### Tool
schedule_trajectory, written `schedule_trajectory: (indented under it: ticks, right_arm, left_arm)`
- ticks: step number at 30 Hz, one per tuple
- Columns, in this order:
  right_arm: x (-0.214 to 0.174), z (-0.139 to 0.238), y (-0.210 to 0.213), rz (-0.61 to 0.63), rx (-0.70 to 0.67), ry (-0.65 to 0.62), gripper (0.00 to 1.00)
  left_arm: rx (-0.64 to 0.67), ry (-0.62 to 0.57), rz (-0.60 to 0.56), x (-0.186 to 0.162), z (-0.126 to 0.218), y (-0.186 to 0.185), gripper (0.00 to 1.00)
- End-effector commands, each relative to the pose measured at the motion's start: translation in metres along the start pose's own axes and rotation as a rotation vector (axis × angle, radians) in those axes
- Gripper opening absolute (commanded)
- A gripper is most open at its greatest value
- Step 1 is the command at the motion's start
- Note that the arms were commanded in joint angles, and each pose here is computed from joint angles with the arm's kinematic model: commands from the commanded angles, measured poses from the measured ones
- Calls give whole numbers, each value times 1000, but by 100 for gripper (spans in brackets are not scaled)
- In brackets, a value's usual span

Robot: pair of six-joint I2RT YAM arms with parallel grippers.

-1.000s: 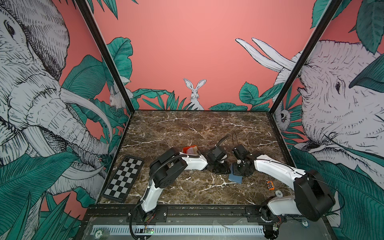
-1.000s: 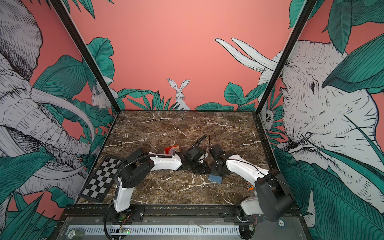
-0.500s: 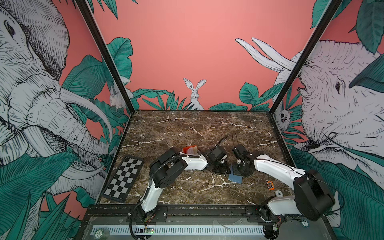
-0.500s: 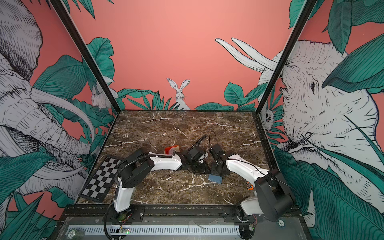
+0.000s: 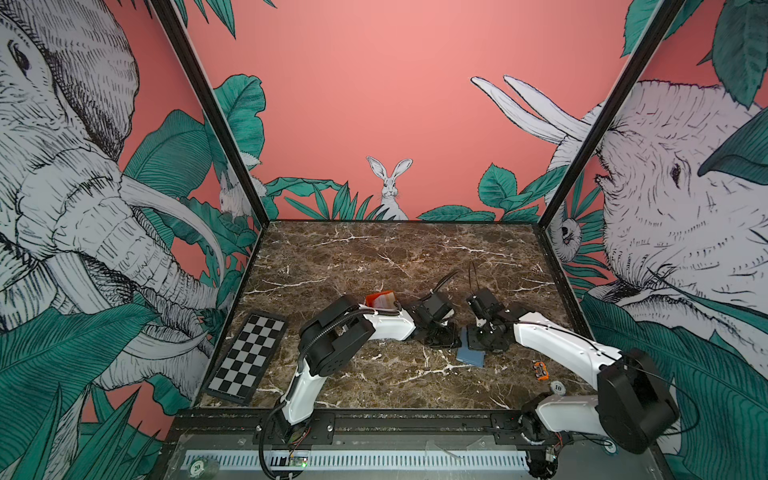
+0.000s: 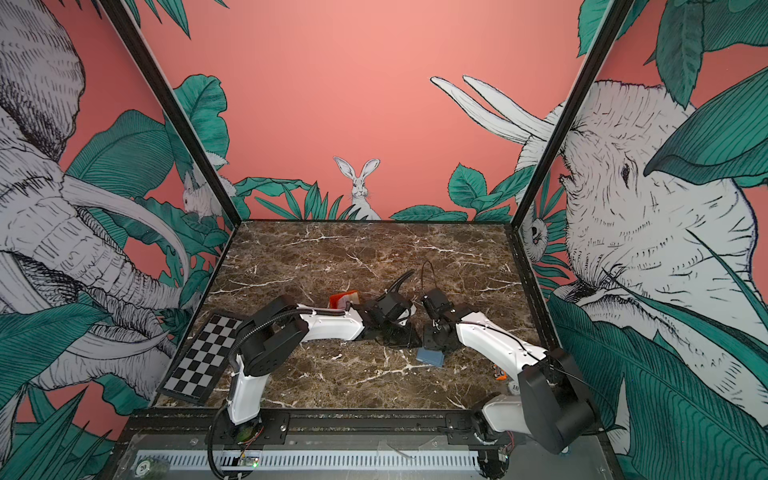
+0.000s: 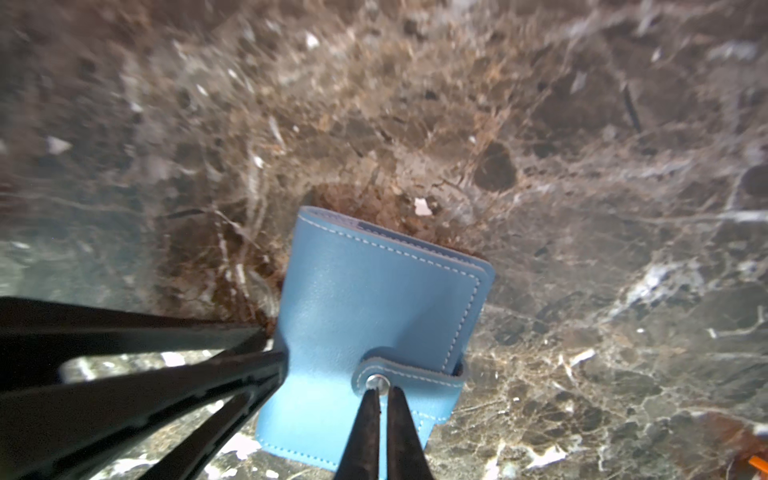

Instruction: Put the credit cards into the card holder

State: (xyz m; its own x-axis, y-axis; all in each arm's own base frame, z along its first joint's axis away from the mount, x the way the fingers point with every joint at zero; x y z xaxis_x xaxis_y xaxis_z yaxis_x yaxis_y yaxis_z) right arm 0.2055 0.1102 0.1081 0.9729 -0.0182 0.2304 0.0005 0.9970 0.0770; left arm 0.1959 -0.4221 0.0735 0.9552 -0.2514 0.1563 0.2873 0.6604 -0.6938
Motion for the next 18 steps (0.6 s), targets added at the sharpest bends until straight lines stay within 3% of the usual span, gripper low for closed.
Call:
schedule_trajectory:
  ticks: [1, 7, 18]
  right_arm:
    - [6, 17, 2, 17, 32, -52, 11]
    - [11, 43, 1, 31, 68, -150, 19]
    - [14, 89, -6, 54, 108, -335, 51]
  left_arm:
    - [2, -21, -22, 0, 10, -10, 23]
    - [5, -63, -55, 7, 23, -20, 24]
    - [52, -194, -136, 24, 87, -36, 30]
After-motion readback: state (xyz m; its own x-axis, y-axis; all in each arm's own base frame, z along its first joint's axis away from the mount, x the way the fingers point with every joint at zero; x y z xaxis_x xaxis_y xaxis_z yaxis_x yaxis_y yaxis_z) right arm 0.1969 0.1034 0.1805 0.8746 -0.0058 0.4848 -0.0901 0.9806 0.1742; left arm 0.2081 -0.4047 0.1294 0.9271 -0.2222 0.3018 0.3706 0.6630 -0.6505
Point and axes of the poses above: each gripper's point midway between its finger pads, its own z axis back along the fingers, its own y axis along the line the jaws close on, x = y × z, the point moved 6 cm from there along z, back along the fingers
